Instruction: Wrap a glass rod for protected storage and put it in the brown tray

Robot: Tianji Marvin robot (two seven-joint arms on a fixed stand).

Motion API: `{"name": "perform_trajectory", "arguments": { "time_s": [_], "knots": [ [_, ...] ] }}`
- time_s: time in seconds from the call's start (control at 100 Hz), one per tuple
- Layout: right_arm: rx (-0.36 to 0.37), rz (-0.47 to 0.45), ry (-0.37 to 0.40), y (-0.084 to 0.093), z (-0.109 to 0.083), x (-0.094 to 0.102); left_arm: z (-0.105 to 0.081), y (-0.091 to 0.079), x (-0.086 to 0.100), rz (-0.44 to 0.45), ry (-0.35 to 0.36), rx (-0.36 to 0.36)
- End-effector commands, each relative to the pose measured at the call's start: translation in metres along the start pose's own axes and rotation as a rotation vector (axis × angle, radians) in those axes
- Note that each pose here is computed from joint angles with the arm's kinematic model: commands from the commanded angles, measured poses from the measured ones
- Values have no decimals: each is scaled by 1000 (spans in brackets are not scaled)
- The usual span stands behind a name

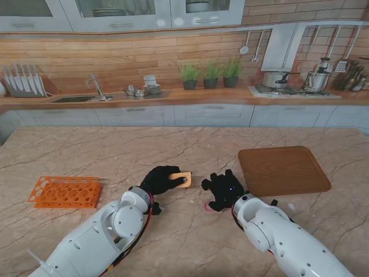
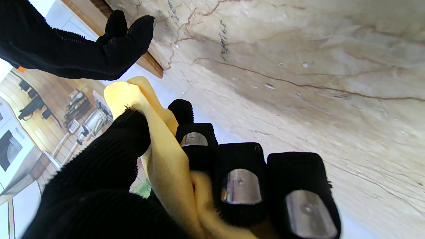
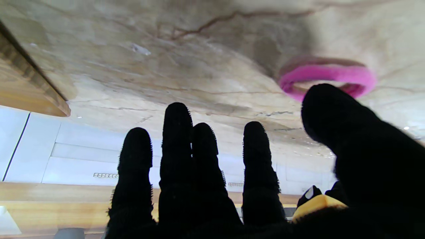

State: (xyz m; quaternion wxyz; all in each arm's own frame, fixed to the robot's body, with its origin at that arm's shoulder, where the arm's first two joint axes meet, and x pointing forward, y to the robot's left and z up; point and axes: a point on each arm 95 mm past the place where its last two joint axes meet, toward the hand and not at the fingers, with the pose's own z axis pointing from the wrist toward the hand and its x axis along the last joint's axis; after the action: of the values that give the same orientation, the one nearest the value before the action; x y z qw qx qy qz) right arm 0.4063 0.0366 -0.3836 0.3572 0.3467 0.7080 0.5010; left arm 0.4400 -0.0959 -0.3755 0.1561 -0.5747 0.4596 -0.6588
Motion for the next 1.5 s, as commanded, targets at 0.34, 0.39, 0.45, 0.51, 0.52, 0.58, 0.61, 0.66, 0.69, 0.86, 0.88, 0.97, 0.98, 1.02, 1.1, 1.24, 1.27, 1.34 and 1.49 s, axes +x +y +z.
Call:
{"name": "perform_trajectory", "arguments": {
  "time_s": [0.34,0.39,0.45,0.51,0.52,0.58,0.61,0.66,0.69,0.86,0.88,0.97,0.98,1.02,1.1,1.24,1.27,1.34,1.49],
  "knots": [
    [28,3,37,-13,-12,18,-9,5,3,-12,-8,-5],
    [22,4,37,-14,-14,18,-10,5,4,-11,-6,-5],
    [21,2,37,-14,-15,19,-11,6,4,-9,-4,-4],
    [22,2,40,-15,-17,19,-12,6,5,-9,-3,-4],
    [22,2,40,-15,-17,19,-12,6,5,-9,-3,-3],
    [22,3,42,-17,-18,19,-12,6,5,-8,-2,-2],
    [21,3,42,-17,-18,20,-13,7,5,-8,-2,-2],
    [19,6,41,-18,-20,20,-14,7,6,-8,-3,-2],
    [17,9,41,-18,-20,21,-14,7,6,-8,-3,-2],
    [-5,15,48,-13,-24,20,-16,8,6,-4,-2,-4],
    [-8,18,49,-12,-24,19,-16,9,6,-4,-2,-4],
    [-22,27,49,-7,-24,17,-15,9,6,-4,-3,-4],
    [-24,28,49,-7,-24,17,-15,8,6,-4,-4,-5],
    [-33,34,47,-4,-24,16,-15,8,6,-5,-5,-7],
    [-50,52,43,2,-24,14,-15,9,5,-6,-10,-9],
    [-82,86,41,12,-21,11,-13,9,6,2,-31,-8],
    [-90,94,41,14,-20,10,-12,9,6,8,-32,-7],
    [-110,115,42,21,-18,9,-10,9,6,19,-29,-4],
    [-165,164,45,36,-10,6,-4,10,5,17,-30,-6]
  ]
}}
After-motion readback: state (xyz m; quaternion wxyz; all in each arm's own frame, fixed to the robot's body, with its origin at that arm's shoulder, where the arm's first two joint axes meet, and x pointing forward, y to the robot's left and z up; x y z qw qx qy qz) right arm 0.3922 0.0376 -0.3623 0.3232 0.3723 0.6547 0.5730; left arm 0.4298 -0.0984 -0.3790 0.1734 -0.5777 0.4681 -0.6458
